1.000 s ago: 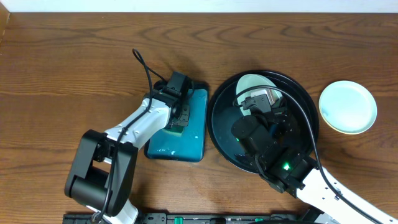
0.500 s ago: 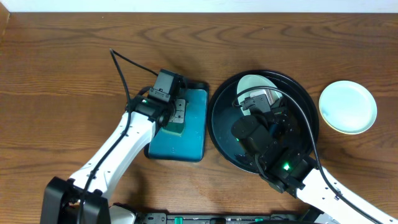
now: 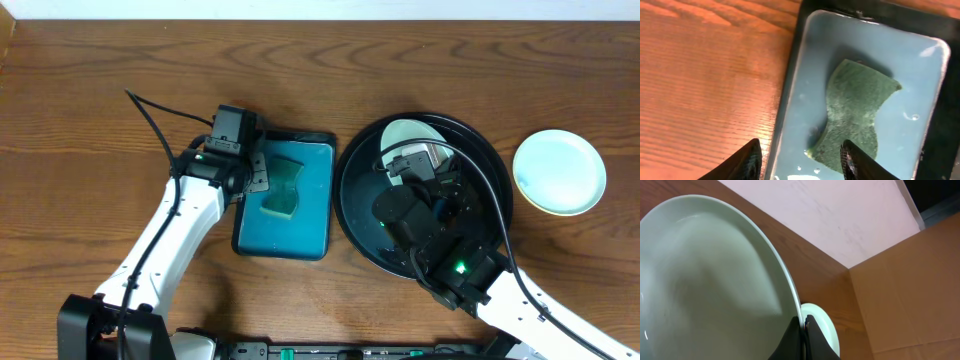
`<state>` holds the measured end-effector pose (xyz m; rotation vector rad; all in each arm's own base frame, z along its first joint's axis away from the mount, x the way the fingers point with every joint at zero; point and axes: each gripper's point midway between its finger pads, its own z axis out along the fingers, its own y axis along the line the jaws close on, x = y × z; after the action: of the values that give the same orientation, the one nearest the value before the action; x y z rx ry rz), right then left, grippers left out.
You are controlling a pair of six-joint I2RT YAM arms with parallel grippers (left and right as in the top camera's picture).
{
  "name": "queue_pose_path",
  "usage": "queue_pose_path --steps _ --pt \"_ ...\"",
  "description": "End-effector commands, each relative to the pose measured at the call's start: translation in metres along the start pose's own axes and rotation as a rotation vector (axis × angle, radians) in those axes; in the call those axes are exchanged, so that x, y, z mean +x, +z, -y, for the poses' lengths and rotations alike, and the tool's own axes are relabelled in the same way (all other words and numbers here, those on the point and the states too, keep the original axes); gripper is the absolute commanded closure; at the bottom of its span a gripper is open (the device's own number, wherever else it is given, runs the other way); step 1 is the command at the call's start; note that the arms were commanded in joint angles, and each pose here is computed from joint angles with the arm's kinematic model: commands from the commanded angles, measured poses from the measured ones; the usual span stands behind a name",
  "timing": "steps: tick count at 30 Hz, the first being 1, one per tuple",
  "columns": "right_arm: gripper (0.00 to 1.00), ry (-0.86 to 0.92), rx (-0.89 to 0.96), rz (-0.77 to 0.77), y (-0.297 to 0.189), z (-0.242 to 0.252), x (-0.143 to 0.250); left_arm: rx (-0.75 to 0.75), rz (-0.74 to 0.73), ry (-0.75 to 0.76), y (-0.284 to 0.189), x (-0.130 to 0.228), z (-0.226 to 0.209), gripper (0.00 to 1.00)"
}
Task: Clean dirty plates on tray and stack at the side
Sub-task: 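Carry the white plate right and stack it on the side plates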
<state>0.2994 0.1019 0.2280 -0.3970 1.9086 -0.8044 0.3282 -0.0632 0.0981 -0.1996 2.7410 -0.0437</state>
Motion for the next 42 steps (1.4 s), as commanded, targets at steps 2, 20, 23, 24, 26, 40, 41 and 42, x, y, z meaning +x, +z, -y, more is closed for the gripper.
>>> queue_pose_path --steps 2,20,23,24,26,40,41,42 --pt "0.99 0.014 0.034 0.005 -0.002 0.008 -0.001 -0.003 0.002 -0.025 -0.003 0.002 -0.003 0.47" --pt "0.99 0.182 0.084 -0.036 0.014 0.020 0.007 -0.003 0.004 -0.025 -0.003 0.001 -0.003 0.46" --pt "0.99 0.201 0.061 -0.031 0.014 0.016 0.005 -0.003 0.002 -0.025 -0.003 0.002 -0.003 0.46" --pt "0.99 0.163 0.036 -0.026 0.014 0.012 0.003 -0.004 0.002 -0.025 -0.003 0.002 -0.003 0.46" --pt "0.99 0.106 0.105 -0.044 0.016 0.024 0.007 -0.003 0.002 -0.025 -0.003 0.002 -0.003 0.46" --pt "0.99 0.103 0.290 -0.040 0.010 0.053 0.000 -0.004 -0.001 -0.025 -0.003 0.002 -0.003 0.46" --pt "0.99 0.144 0.314 -0.039 0.010 0.058 0.001 -0.005 -0.002 -0.025 -0.003 0.003 -0.004 0.46" --pt "0.99 0.135 0.292 -0.036 0.011 0.054 0.000 -0.005 -0.002 -0.025 -0.003 0.003 -0.004 0.46"
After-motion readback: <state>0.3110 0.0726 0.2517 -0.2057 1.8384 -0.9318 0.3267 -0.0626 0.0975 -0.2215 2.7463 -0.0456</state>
